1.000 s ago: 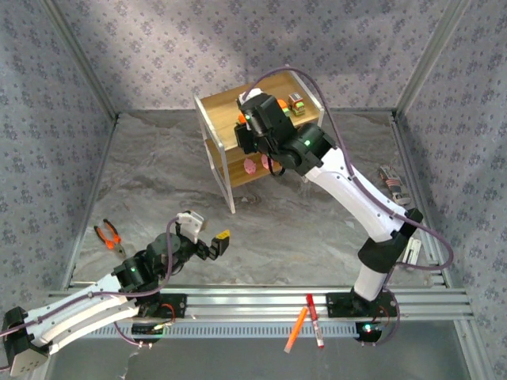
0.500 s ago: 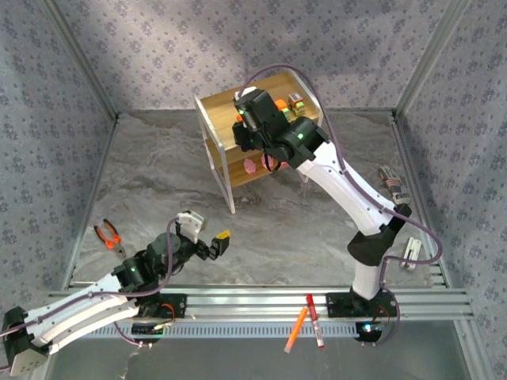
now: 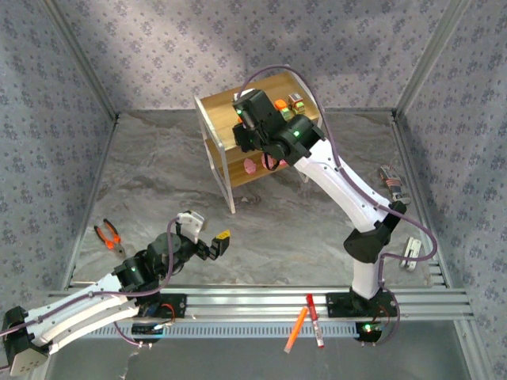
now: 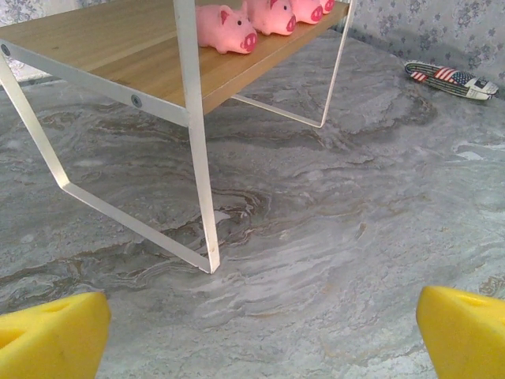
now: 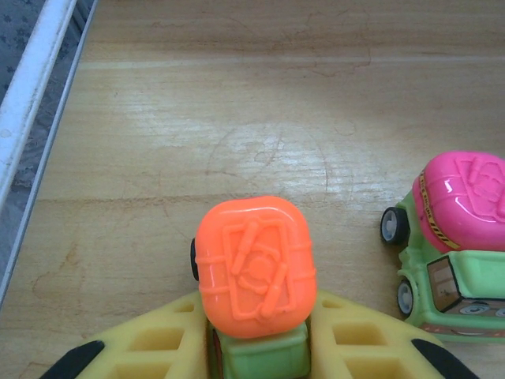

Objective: Place and organize the plastic toys onto the shelf

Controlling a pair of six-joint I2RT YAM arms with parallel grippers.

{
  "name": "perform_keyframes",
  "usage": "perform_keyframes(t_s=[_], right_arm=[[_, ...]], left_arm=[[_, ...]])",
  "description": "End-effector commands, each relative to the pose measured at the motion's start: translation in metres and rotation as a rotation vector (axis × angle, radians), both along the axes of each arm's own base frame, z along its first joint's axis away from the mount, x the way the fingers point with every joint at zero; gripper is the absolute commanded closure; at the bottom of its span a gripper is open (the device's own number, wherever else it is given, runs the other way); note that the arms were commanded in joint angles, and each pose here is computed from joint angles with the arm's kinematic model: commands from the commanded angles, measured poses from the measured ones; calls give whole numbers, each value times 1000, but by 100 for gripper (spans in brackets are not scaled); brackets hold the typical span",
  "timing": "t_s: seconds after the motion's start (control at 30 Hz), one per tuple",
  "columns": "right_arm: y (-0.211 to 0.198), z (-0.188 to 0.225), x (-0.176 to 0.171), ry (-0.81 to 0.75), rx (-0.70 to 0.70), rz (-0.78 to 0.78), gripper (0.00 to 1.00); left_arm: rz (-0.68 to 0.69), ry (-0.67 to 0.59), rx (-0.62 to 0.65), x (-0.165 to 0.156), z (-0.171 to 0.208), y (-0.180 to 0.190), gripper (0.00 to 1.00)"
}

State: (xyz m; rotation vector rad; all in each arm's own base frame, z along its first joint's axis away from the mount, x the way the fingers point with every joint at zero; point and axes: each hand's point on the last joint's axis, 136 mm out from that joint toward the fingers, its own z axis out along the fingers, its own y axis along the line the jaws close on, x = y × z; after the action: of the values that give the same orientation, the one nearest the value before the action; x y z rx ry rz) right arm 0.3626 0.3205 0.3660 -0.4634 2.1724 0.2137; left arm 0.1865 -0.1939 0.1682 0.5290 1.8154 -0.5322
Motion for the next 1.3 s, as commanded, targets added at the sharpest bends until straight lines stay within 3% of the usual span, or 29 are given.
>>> perform_keyframes(t_s=[0.0,1.27], right_arm=[[-3,6,0,-9,-12,12,71],[-2,-1,9,15,-46,26,66]], left_arm=[[16,-27,-37,4,15,0,0],[24,-26,-28,5,14,1,0]])
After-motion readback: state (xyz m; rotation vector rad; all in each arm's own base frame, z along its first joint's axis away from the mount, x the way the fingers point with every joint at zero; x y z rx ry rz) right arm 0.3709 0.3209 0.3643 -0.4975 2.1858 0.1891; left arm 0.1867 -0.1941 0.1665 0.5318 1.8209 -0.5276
